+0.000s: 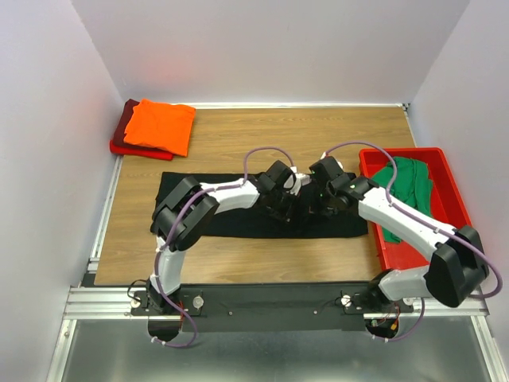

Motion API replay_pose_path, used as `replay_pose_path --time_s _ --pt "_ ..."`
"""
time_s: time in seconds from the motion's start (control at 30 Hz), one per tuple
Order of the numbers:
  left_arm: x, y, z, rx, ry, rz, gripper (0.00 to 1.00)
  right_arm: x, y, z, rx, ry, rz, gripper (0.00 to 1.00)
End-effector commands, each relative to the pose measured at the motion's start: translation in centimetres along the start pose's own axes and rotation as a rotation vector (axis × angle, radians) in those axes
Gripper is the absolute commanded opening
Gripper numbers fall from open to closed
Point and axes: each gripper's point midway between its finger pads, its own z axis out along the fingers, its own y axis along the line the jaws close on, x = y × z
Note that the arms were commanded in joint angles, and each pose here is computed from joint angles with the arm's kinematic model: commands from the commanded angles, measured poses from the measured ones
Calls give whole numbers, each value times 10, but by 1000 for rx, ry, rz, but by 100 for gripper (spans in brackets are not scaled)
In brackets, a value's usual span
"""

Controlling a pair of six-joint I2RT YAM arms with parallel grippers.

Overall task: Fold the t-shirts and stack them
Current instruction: Fold the tshirt

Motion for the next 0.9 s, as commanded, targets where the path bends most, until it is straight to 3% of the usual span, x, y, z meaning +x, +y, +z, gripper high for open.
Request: replay_pose_path --time_s 0.0,0.47,0.67,0.87 --pt "-20 0 -34 -28 -80 4 19 -19 9 4 -5 -66 -8 0" --pt "-33 59 -106 -182 -231 -122 18 -51 22 63 82 -112 4 1" --pt "-38 65 -119 -220 -254 -97 19 -46 21 92 110 -85 -5 32" --pt "-49 62 -131 -232 -281 -44 22 -41 22 105 100 -81 -5 55"
